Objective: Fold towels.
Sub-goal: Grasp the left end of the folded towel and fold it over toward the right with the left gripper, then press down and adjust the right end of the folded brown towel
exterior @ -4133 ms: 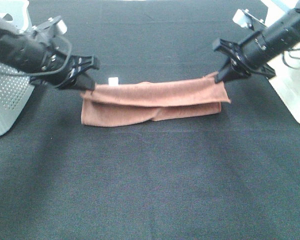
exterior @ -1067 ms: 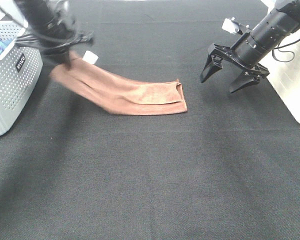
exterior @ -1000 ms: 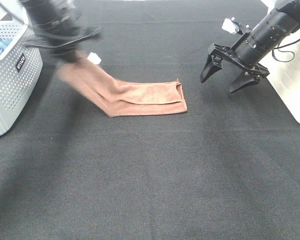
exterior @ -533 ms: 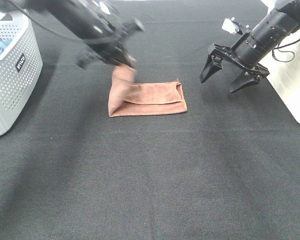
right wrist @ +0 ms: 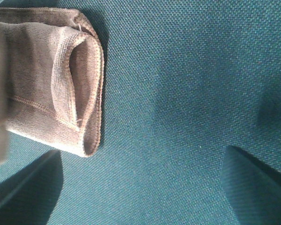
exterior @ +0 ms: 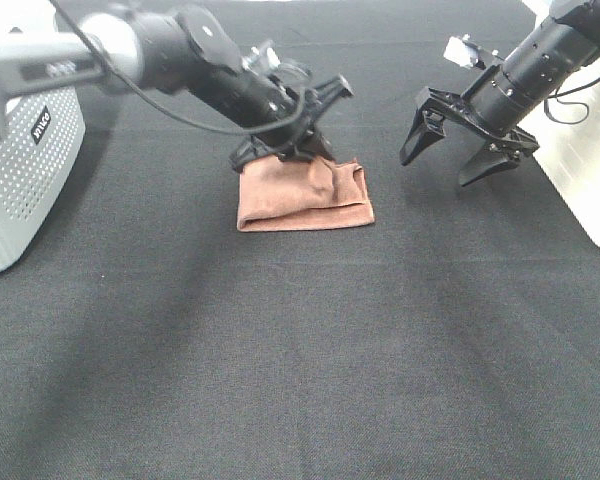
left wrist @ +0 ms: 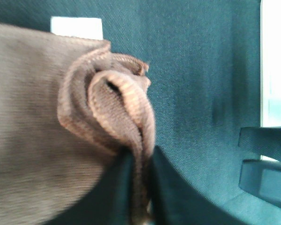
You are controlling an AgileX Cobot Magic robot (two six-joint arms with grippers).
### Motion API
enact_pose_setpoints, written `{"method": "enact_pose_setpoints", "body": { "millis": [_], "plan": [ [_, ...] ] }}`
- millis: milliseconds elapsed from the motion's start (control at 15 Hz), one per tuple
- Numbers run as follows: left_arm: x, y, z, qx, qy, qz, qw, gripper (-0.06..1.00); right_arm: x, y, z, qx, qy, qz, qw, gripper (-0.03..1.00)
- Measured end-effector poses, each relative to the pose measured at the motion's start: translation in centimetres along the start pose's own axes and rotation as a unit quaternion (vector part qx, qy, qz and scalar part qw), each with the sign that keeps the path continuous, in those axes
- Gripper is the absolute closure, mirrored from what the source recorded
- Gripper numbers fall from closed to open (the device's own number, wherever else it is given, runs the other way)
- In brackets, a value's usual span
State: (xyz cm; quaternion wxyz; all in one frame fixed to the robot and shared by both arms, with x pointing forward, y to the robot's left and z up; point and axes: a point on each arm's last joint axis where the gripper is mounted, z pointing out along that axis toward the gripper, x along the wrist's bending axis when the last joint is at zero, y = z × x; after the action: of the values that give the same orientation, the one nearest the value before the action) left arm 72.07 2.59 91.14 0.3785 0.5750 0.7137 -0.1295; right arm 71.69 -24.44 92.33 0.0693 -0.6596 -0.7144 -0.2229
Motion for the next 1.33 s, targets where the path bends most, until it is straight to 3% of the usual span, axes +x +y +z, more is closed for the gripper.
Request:
{"method": "enact_pose_setpoints", "body": {
  "millis": [200,333,400,467,533,600,800,1000,1133,1333],
  "plan": [
    [-0.5,0.1,0.1,-0.010,-0.029,-0.012,0.999,0.34,0.2,0.0,0.0,-0.003,0.009,0.006,1.000,0.11],
    [-0.9,0.7,-0.3,-0.036,-0.041,0.044,0.998,0.22,0.8,0.1,0.0,-0.006,0.043,0.012,0.999,0.11],
    [-0.9,1.5,-1.2,-0.048,-0.039,0.082,0.995,0.21,1.3,0.1,-0.1,-0.005,0.067,0.008,0.998,0.11],
    [-0.9,1.5,-1.2,-0.048,-0.039,0.082,0.995,0.21,1.3,0.1,-0.1,-0.005,0.067,0.008,0.998,0.11],
    [-0.6,4.1,-4.3,-0.086,-0.023,0.135,0.987,0.21,3.6,0.1,0.3,-0.005,0.123,-0.006,0.992,0.11],
    [-0.6,4.1,-4.3,-0.086,-0.023,0.135,0.987,0.21,3.6,0.1,0.3,-0.005,0.123,-0.006,0.992,0.11],
    [1.2,8.1,-9.3,-0.129,0.016,0.164,0.978,0.21,9.7,-0.8,2.2,0.004,0.173,-0.045,0.984,0.11],
    [3.3,10.0,-11.7,-0.137,0.039,0.156,0.977,0.21,14.8,-1.6,4.7,-0.028,0.178,-0.081,0.980,0.11],
    [3.8,9.9,-11.8,-0.118,0.047,0.156,0.980,0.21,14.5,-1.5,6.5,-0.044,0.166,-0.069,0.983,0.11],
    [3.8,9.6,-11.7,-0.106,0.049,0.157,0.981,0.21,9.7,-0.3,8.1,-0.064,0.136,-0.020,0.988,0.14]
  ]
}}
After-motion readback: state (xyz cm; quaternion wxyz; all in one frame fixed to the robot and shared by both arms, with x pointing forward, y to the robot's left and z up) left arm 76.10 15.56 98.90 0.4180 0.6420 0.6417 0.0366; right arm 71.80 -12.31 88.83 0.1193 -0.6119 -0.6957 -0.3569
